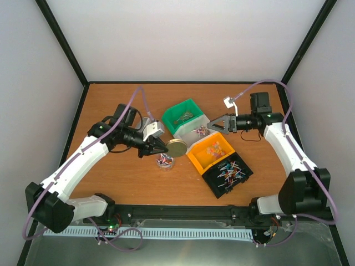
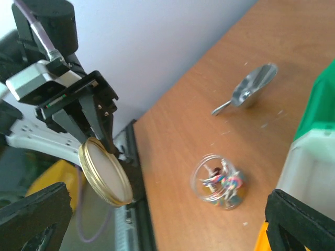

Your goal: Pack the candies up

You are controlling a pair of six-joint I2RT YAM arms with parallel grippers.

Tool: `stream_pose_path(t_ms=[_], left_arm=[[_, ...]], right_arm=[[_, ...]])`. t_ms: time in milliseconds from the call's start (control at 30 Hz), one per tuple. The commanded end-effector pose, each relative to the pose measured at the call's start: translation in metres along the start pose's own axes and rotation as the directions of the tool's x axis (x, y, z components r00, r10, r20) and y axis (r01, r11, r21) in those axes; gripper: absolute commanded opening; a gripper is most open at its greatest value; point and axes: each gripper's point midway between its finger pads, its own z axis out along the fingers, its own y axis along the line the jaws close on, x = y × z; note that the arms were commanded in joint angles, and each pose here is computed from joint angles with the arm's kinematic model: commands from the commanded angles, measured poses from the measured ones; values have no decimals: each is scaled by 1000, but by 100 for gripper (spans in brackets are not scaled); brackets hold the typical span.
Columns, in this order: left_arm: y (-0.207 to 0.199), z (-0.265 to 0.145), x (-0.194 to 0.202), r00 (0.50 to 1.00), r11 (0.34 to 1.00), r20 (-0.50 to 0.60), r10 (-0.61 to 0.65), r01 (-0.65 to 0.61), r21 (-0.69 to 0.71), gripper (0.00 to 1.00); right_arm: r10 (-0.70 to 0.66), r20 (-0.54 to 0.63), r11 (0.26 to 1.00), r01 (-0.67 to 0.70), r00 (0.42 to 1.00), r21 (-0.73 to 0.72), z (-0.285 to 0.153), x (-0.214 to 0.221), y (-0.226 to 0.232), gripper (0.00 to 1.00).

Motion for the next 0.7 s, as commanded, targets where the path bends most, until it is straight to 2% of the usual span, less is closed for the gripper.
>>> stream_pose_path(t_ms=[0, 67, 167, 267, 333, 400, 667], left_arm=[[-11, -5, 3, 1000, 999, -2, -13, 13, 38, 1], [-17, -3, 7, 1000, 996, -14, -27, 28, 79, 2], [-20, 0, 14, 998, 992, -39, -56, 61, 115, 2], [-22, 0, 17, 996, 988, -42, -73, 78, 131, 2], [-22, -1, 18, 996, 989, -40, -76, 81, 127, 2], [-21, -3, 19, 996, 988, -42, -77, 82, 128, 2], [-16, -9, 17, 993, 978, -34, -117, 121, 168, 2]], right_arm=[[-278, 34, 955, 272, 960, 121, 4, -11, -1, 100], [-333, 28, 943, 333, 942, 25, 14, 2, 17, 99], [-438, -43, 897, 433, 898, -93, 38, 27, 46, 95], [-507, -91, 859, 495, 857, -132, 55, 44, 63, 87], [-520, -101, 849, 501, 848, -167, 61, 50, 70, 76], [-521, -118, 848, 496, 846, -189, 68, 56, 73, 70], [-532, -186, 839, 485, 826, -246, 98, 76, 80, 57]])
